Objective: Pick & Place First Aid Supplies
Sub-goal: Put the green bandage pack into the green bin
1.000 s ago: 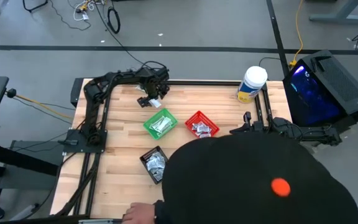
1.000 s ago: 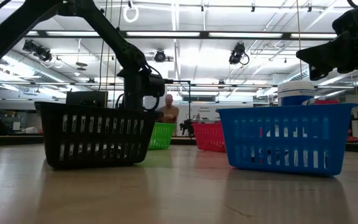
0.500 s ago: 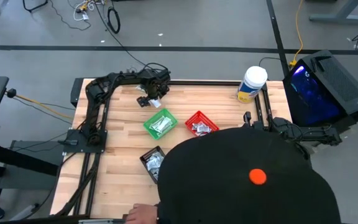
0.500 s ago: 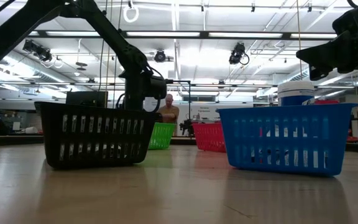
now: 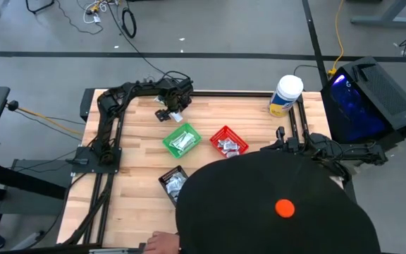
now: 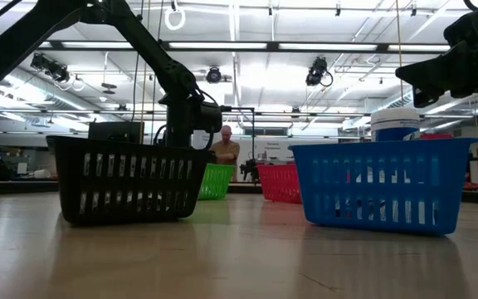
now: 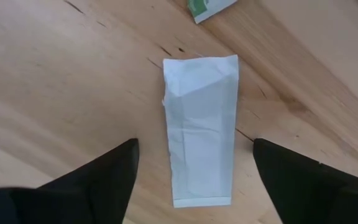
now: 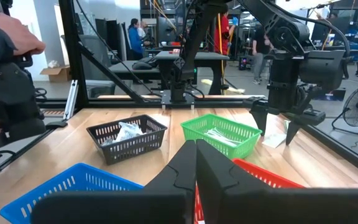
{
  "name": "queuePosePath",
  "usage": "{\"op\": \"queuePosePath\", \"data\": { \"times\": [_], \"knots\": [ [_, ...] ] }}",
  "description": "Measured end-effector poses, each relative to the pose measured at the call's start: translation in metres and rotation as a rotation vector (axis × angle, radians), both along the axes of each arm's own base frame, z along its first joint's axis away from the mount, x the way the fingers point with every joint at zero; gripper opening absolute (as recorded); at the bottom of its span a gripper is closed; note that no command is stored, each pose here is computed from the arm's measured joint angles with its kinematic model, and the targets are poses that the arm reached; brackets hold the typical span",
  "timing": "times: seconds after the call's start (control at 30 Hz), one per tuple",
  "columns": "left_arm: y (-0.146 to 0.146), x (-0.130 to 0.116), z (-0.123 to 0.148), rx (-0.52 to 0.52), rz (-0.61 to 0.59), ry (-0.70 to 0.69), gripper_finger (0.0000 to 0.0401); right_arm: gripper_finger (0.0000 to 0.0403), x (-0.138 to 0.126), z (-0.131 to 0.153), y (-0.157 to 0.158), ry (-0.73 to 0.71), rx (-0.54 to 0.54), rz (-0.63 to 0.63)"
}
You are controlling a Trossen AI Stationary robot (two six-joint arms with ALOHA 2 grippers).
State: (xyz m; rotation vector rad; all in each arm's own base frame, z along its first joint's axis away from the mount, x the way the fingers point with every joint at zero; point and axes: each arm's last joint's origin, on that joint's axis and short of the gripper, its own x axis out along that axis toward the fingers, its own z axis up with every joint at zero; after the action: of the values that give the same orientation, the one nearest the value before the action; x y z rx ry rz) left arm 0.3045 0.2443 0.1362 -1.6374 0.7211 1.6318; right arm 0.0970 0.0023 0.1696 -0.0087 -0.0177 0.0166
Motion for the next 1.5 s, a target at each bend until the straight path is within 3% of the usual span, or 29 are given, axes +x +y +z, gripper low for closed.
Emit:
{"op": "queuePosePath", "data": {
  "times": [0.87,1.33,1.5],
  "knots": [
    [-0.007,0.006,-0.001,0.016,-0.004,0.006,0.0126,0.0013,0.000,0.000,0.000,0.000,0.000,0.000],
    [-0.014,0.006,0.011,0.022,-0.023,0.009,0.0121,0.0013,0.000,0.000,0.000,0.000,0.000,0.000],
    [-0.015,0.002,0.026,0.059,-0.089,0.019,0.0122,0.0013,0.000,0.000,0.000,0.000,0.000,0.000]
  ]
}}
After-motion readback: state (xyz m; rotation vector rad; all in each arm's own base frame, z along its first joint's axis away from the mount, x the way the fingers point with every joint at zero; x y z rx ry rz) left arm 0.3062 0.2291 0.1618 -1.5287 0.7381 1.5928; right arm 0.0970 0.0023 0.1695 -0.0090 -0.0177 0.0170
